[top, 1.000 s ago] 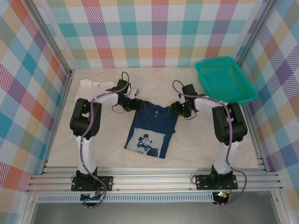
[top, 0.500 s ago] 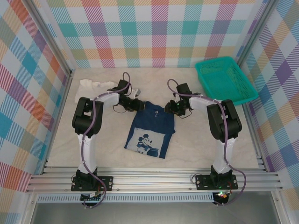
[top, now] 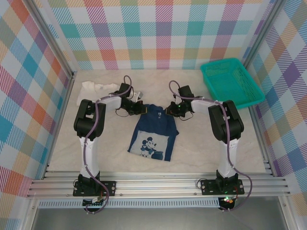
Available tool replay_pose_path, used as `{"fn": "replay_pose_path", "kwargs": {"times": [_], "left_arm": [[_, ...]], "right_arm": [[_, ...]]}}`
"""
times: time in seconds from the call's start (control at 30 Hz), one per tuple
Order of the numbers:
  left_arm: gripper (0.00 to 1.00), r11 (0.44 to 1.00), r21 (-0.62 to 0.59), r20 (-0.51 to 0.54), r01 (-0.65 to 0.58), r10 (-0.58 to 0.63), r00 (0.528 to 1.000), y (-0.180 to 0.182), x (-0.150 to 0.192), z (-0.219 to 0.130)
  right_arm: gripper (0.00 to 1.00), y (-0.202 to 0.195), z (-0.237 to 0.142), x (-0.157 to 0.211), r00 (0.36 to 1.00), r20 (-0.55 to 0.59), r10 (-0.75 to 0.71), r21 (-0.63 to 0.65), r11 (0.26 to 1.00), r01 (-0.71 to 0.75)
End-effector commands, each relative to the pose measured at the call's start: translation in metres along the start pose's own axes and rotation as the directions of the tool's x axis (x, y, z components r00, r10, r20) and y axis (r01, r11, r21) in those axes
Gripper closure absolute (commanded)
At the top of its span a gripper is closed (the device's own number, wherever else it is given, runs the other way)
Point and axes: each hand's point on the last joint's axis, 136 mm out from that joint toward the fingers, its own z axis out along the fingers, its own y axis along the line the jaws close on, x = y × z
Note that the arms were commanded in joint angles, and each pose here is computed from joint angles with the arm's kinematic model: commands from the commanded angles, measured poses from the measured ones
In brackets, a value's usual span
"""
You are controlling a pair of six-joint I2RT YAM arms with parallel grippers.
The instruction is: Fold the inside-out t-shirt
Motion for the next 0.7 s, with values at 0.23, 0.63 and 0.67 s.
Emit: {"fn": "replay_pose_path", "kwargs": {"times": [0.23, 0.63, 0.67], "left_arm": [[1.0, 0.992, 0.075, 0.215, 0.1, -0.114, 0.97, 0.009, -0.04, -0.053], [1.0, 0.99, 0.1, 0.244, 0.095, -0.117, 0.963, 0.002, -0.045, -0.057], [1.0, 0.991, 0.1, 0.25, 0.089, -0.112, 0.962, 0.002, -0.046, -0.058]], "right_arm": [[1.0, 0.046, -0.047, -0.044, 0.979, 0.15, -0.137, -0.148, 0.976, 0.159], [1.0, 0.056, -0.054, -0.05, 0.967, 0.193, -0.166, -0.201, 0.958, 0.204], [1.0, 0.056, -0.053, -0.051, 0.965, 0.198, -0.172, -0.2, 0.957, 0.211]]}}
